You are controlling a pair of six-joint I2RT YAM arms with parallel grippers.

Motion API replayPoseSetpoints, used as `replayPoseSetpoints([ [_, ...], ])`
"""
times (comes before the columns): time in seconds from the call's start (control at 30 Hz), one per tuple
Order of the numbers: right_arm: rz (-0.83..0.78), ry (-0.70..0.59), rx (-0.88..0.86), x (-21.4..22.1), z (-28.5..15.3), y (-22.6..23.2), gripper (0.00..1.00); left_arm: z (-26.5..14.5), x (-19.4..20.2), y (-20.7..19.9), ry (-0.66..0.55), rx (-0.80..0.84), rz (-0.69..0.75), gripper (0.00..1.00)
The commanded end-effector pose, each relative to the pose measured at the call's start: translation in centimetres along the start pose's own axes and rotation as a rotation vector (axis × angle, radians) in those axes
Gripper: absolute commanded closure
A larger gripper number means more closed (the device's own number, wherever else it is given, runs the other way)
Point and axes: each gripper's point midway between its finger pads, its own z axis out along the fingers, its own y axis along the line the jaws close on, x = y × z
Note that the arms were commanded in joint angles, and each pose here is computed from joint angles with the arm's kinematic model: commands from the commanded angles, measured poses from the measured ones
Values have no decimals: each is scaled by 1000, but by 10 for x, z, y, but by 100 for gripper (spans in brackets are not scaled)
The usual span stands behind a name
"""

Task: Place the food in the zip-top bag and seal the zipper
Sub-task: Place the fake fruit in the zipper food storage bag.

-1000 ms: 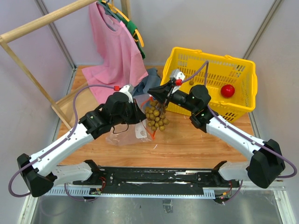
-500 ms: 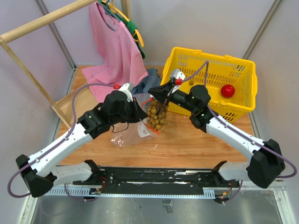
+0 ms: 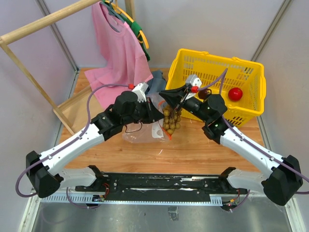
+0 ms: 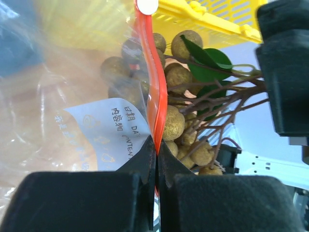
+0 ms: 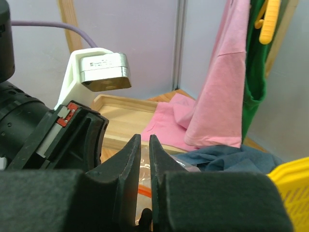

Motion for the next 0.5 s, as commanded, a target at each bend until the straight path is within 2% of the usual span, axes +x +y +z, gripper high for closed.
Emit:
replayPoseSetpoints([
  [0.0, -48, -1, 63, 0, -6, -6, 100, 7, -5, -35, -37, 191, -18, 100],
  [0.23, -81, -8, 205, 5, -19, -28, 99, 14, 16, -23, -6, 208, -57, 100],
  [0.47, -62, 40, 107, 33, -7, -1, 99, 11, 25, -12, -25, 210, -82, 100],
])
